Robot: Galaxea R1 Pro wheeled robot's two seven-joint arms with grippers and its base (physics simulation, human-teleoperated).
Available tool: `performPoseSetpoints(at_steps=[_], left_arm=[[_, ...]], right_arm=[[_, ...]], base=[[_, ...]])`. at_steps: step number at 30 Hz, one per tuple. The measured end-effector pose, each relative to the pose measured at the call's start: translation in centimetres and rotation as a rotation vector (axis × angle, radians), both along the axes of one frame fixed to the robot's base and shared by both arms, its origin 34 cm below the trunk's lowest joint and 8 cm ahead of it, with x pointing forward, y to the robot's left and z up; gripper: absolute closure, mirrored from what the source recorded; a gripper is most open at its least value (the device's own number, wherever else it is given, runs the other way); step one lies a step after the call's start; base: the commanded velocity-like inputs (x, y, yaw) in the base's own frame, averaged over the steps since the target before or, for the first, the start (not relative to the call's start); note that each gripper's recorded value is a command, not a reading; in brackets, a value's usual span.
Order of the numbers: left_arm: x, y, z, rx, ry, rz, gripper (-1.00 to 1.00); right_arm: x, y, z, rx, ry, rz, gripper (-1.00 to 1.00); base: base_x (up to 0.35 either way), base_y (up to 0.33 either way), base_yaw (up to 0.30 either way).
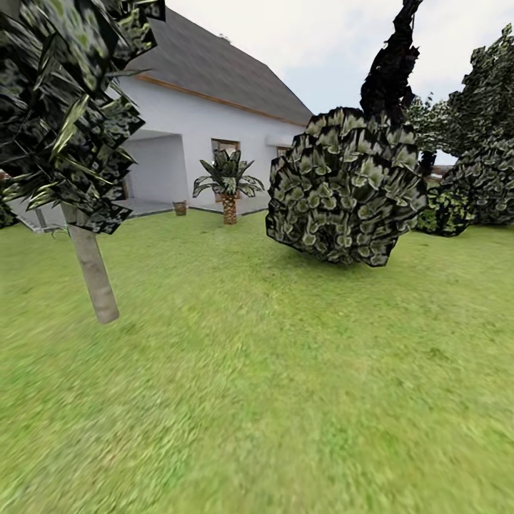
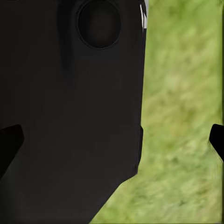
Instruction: Take the three Easter eggs out of the wicker basket on the lawn in the garden, then place them on the lawn next to a single tree (choose any tree) so that all three eggs are next to the same tree and none are left in the basket.
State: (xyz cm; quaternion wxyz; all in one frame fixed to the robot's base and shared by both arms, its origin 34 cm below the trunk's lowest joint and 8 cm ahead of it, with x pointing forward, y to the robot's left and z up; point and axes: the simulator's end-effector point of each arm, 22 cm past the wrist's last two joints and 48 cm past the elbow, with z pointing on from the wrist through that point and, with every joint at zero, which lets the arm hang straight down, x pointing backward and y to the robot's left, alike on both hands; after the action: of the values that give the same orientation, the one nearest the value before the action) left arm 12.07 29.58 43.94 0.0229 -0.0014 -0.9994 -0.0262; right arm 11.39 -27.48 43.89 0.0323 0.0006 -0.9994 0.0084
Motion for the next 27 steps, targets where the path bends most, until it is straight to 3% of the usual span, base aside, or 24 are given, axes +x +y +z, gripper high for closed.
performPoseSetpoints(at_steps=[27], left_arm=[[0.0,0.0,0.0,0.0,0.0,0.0,-1.0]], right_arm=[[-0.01,0.0,0.0,0.0,0.0,0.0,-1.0]], base=[[0.333,0.0,0.003]])
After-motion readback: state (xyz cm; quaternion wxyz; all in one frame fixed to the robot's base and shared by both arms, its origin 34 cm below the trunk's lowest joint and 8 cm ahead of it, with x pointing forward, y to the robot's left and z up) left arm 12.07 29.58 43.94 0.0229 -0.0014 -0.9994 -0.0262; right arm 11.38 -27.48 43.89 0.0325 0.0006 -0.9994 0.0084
